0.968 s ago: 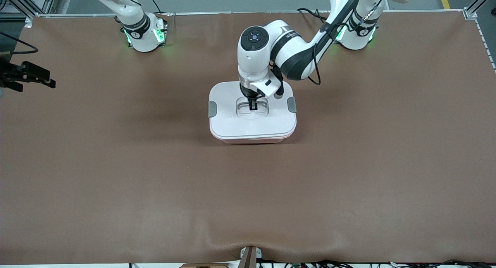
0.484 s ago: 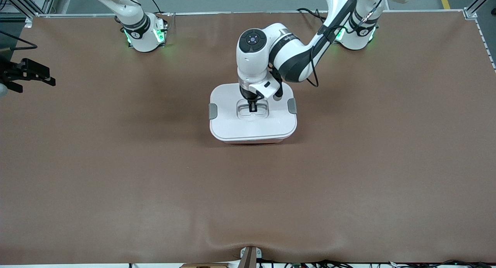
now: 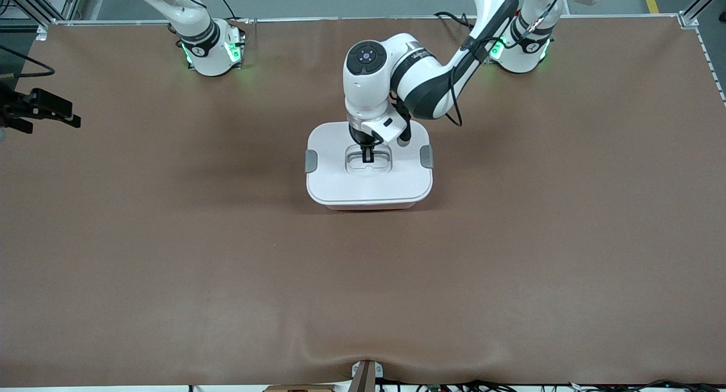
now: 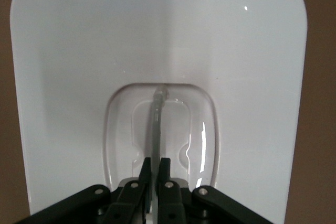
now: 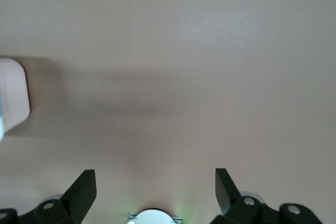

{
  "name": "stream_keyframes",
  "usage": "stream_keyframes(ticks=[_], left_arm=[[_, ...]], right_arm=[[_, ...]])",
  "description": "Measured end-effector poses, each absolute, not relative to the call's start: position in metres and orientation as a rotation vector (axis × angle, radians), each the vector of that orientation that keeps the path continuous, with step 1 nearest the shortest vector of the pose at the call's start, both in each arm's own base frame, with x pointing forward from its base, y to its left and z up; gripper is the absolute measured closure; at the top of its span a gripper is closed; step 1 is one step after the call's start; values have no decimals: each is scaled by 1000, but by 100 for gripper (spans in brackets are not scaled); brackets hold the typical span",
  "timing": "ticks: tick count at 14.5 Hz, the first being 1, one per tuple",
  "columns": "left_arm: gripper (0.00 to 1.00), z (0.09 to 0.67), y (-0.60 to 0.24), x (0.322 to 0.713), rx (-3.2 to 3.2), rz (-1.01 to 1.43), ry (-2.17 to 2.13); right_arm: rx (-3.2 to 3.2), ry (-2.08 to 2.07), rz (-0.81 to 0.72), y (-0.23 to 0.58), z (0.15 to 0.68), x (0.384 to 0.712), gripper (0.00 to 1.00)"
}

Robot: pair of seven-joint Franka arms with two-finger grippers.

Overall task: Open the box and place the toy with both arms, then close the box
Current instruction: 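Press the lid down onto the box with the left gripper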

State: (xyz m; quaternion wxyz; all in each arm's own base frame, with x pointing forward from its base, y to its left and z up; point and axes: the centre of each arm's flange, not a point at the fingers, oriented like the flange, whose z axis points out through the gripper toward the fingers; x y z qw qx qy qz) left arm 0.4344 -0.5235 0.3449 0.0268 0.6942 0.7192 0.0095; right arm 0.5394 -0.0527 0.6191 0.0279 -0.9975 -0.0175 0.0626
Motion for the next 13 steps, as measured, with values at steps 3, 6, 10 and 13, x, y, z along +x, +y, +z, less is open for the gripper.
stream_keyframes(ticks=[3,6,10,13], left_arm=[[93,343,-525,433,2157,48,2209],[93,343,-526,432,2160,56,2204],[89,341,-527,431,2161,51,2199],[61,345,-530,432,2152,46,2188]], right_arm=[[-3085,100,194,-48,620,540,0],[-3092,144,107,-47,624,547,0],[-3093,142,78,-43,626,549,0],[-3094,112,78,-31,626,550,0]])
